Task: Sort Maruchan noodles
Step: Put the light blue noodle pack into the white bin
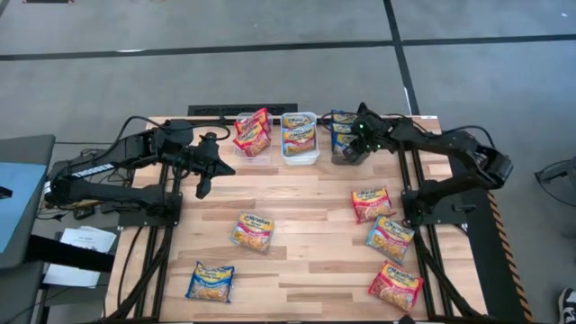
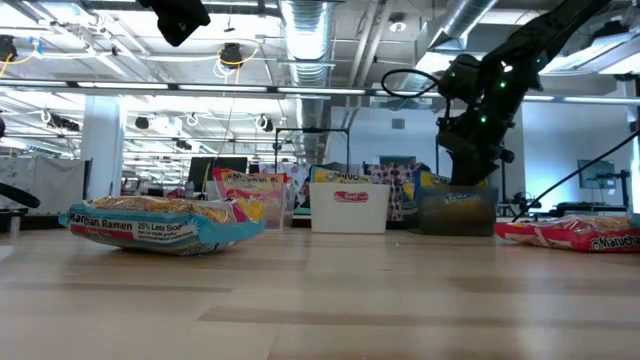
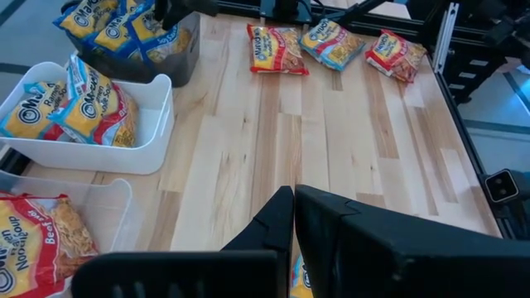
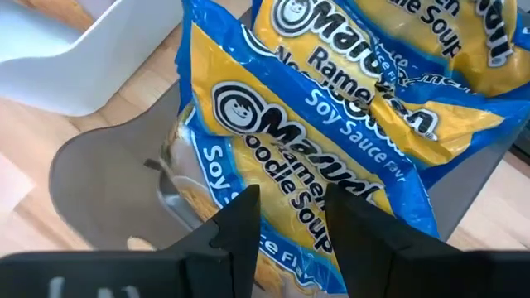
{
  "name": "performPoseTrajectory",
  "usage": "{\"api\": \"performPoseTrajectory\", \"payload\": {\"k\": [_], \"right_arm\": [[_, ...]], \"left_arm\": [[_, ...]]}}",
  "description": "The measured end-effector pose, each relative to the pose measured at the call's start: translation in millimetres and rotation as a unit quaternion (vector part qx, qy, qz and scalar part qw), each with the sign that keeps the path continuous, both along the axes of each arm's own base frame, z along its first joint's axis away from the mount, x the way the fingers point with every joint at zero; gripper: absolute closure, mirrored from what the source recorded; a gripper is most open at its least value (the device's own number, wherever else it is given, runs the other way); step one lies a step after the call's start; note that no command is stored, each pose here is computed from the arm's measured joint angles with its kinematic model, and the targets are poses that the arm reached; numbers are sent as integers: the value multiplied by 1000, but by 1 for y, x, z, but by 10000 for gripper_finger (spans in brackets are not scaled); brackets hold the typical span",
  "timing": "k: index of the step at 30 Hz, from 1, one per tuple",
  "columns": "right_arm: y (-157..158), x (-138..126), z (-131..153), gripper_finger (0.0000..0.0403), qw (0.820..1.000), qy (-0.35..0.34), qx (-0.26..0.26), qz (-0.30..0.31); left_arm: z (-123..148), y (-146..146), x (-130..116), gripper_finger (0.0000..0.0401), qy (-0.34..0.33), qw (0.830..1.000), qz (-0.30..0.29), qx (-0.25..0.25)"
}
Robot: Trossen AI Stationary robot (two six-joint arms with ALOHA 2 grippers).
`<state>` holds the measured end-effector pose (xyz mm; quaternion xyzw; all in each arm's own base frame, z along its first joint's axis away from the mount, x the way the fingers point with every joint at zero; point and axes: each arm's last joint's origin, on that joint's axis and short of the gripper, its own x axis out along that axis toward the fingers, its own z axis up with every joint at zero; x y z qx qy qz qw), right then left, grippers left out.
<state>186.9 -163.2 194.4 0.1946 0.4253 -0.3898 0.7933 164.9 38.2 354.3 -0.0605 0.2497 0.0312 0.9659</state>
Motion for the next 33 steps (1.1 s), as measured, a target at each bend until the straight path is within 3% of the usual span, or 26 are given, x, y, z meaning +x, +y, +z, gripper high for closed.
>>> {"api": "performPoseTrajectory", "payload": {"k": [12,21,33], "right_arm": [[25,-8,46,242,1000,-19,5,9],[79,-19,77,242,991,-89,83,59],[145,-36,84,242,976,-78,183,89]], "left_arm": [[0,0,0,401,0,1000,-1,0],[-1,-10,1,401,8,999,-37,-9],[-2,-36,4,401,14,999,-42,-9]]}}
